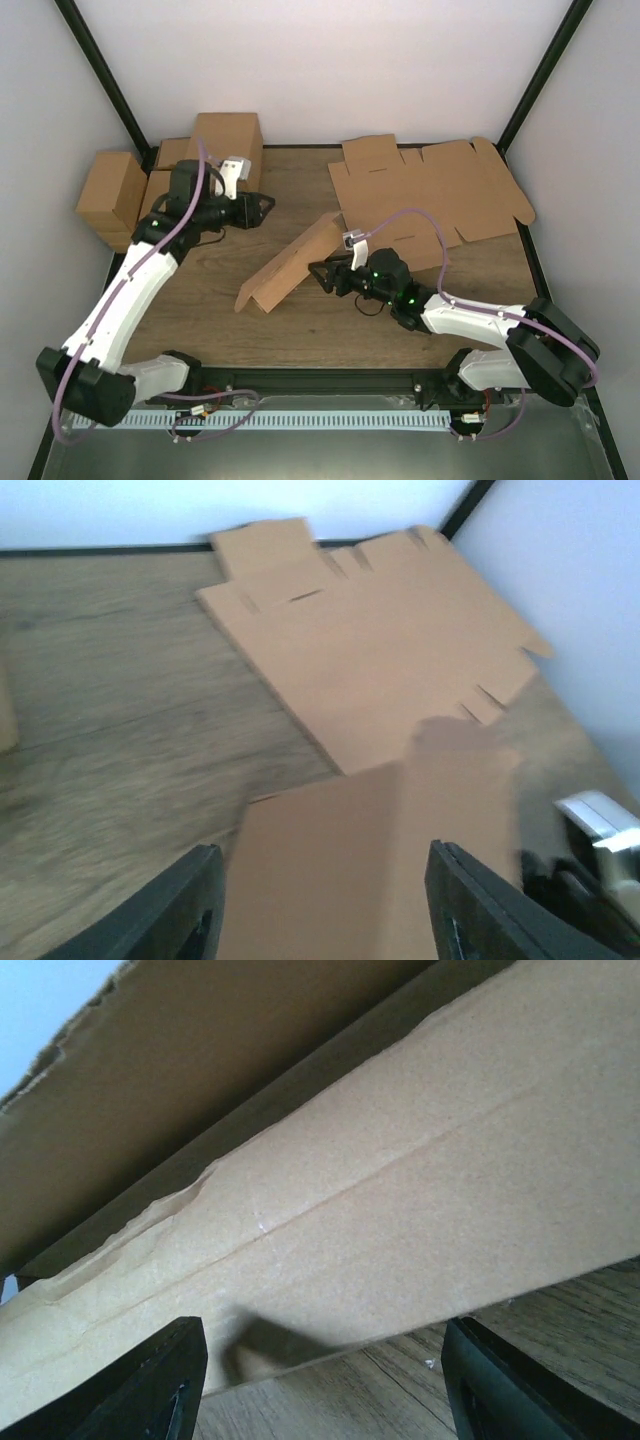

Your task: Fold the paper box

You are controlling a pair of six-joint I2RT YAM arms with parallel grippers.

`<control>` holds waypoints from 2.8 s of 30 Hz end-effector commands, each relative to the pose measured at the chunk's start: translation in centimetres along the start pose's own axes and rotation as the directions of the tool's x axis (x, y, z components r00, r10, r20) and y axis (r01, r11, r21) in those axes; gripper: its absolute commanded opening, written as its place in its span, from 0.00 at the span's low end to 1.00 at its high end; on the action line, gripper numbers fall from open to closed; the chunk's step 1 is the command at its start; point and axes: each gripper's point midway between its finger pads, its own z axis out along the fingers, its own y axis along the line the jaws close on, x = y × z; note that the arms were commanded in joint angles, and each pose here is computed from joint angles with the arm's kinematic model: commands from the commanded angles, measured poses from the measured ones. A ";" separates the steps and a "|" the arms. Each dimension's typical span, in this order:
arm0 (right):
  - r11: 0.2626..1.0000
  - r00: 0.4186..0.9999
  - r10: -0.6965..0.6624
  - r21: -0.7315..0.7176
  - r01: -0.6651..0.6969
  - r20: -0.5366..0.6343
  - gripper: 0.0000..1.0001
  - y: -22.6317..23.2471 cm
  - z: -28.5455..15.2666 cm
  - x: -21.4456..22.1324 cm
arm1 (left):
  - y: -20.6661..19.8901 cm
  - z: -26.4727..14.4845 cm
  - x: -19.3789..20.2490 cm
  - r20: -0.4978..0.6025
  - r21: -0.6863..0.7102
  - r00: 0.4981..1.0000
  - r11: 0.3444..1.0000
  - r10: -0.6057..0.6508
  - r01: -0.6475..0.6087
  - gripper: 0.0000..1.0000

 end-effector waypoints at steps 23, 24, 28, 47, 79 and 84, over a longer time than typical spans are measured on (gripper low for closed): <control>0.995 0.999 -0.034 -0.095 0.036 0.026 0.53 2.9 2.3 -2.9 | 0.2 8.1 11.5 -0.393 0.255 0.914 0.943 -0.099 0.212 0.04; 0.995 0.999 -0.037 -0.088 0.039 0.026 0.53 2.8 2.2 -3.0 | 0.4 8.2 11.4 -0.391 0.247 0.915 0.947 -0.096 0.205 0.05; 0.997 0.997 -0.069 -0.035 0.069 0.025 0.55 2.5 1.9 -3.7 | 1.9 7.7 9.3 -0.324 0.166 0.941 0.974 -0.094 0.155 0.34; 0.998 0.993 -0.056 0.003 0.057 -0.099 0.67 3.4 5.7 -5.2 | 7.1 8.9 11.7 -0.296 0.056 0.930 0.968 -0.219 0.245 0.51; 0.954 0.946 -0.285 0.053 0.296 -0.152 0.62 5.0 2.2 -13.8 | 14.2 9.5 11.8 -0.148 0.017 0.870 0.878 -0.471 0.478 0.57; 0.985 0.985 -0.142 0.085 0.150 -0.094 0.62 -2.6 -0.4 -16.2 | 14.3 10.4 12.7 -0.183 0.038 0.859 0.869 -0.479 0.493 0.57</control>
